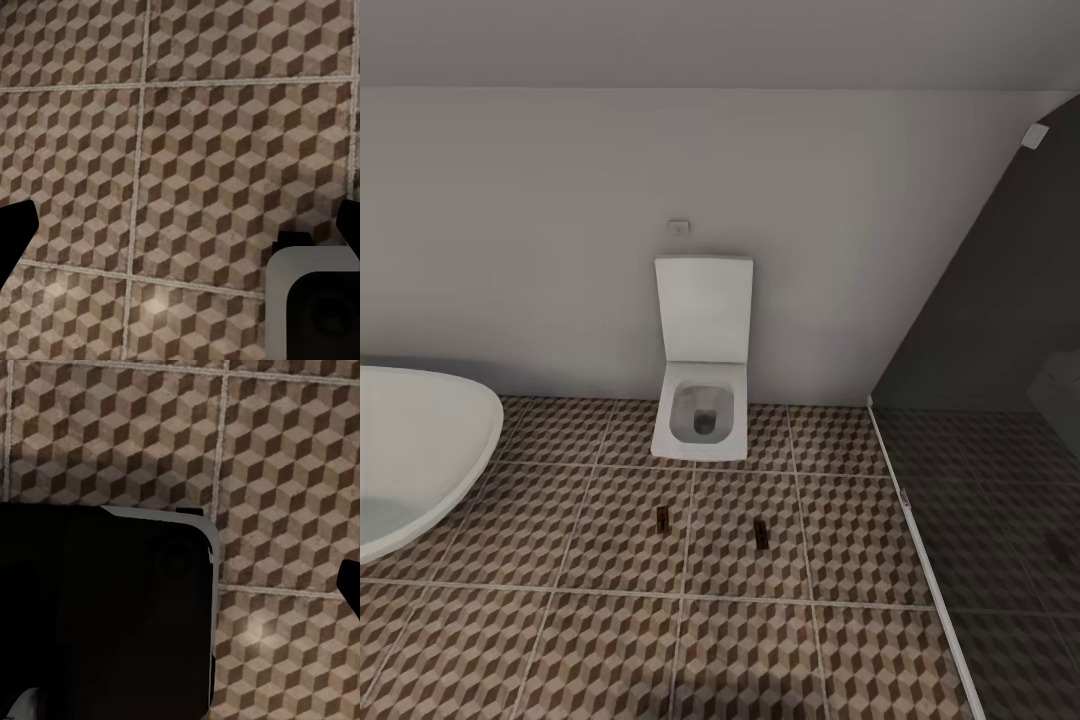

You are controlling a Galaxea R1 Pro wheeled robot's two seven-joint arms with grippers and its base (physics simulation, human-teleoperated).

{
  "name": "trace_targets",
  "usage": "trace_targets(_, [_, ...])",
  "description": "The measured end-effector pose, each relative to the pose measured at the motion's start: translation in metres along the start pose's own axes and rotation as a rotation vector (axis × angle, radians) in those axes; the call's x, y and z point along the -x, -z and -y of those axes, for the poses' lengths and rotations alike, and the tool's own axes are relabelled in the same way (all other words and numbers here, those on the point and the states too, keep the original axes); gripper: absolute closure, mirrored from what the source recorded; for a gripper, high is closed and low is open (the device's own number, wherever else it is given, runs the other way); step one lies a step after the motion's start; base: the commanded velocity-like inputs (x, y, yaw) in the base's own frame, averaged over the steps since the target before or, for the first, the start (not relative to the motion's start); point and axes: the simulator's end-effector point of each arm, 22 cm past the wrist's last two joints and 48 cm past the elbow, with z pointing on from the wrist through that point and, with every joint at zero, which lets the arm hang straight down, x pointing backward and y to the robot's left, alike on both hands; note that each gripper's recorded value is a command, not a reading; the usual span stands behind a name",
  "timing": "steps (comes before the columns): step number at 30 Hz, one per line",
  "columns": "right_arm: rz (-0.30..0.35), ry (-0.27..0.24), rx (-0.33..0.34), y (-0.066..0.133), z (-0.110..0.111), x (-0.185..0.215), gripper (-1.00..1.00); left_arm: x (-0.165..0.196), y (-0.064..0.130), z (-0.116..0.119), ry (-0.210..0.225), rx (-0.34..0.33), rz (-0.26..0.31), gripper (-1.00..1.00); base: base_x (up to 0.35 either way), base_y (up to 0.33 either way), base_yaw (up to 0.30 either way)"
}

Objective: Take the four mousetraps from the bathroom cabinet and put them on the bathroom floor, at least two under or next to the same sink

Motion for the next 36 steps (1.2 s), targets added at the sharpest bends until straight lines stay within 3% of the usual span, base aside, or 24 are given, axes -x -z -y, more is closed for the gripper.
trace_targets(36, [0.000, 0.000, 0.000, 0.0000, 0.0000, 0.0000, -1.00, 0.0000, 0.0000, 0.0000, 0.000, 0.000, 0.000, -1.00, 0.000, 0.000, 0.000])
